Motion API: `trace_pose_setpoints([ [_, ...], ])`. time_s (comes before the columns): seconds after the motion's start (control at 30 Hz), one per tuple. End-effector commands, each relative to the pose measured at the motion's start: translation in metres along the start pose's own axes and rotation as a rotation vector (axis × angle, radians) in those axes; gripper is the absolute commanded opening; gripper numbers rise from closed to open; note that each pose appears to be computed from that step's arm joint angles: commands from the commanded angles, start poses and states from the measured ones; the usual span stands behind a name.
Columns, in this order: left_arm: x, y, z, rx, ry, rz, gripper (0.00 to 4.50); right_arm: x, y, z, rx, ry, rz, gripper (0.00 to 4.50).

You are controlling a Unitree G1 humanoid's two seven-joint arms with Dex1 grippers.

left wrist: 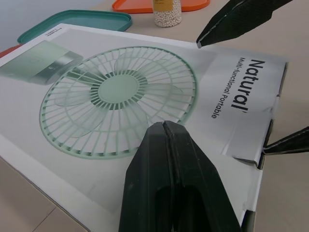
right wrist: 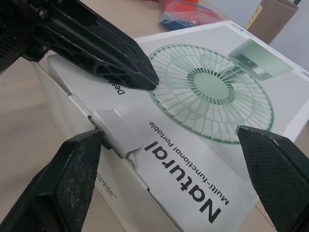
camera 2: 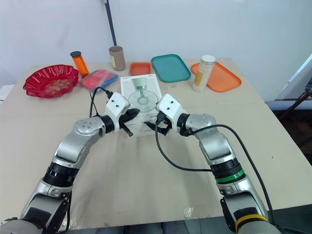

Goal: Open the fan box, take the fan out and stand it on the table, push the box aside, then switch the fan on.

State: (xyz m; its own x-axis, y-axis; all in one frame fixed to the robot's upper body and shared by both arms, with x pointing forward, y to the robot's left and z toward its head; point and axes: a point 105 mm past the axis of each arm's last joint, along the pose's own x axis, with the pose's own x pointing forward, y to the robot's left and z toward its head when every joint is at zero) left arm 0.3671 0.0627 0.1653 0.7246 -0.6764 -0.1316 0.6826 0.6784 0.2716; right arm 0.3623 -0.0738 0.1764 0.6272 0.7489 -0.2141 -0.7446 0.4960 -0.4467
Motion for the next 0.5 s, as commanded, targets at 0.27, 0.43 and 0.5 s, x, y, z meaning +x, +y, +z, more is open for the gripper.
trace_pose_setpoints([
  [0.27, -0.0007, -0.0061, -0.0122, -0.009, 0.032, -0.017, 0.05, -0.0028, -0.0200, 0.0279, -0.018, -0.082, -0.061, 4.50],
  [0.43, -0.0012, -0.0073, -0.0132, -0.010, 0.033, -0.019, 0.05, 0.0005, -0.0202, 0.0250, -0.026, -0.074, -0.060, 4.50],
  [0.5, -0.0013, -0.0072, -0.0132, -0.011, 0.033, -0.018, 0.05, 0.0015, -0.0199, 0.0233, -0.031, -0.069, -0.059, 4.50],
])
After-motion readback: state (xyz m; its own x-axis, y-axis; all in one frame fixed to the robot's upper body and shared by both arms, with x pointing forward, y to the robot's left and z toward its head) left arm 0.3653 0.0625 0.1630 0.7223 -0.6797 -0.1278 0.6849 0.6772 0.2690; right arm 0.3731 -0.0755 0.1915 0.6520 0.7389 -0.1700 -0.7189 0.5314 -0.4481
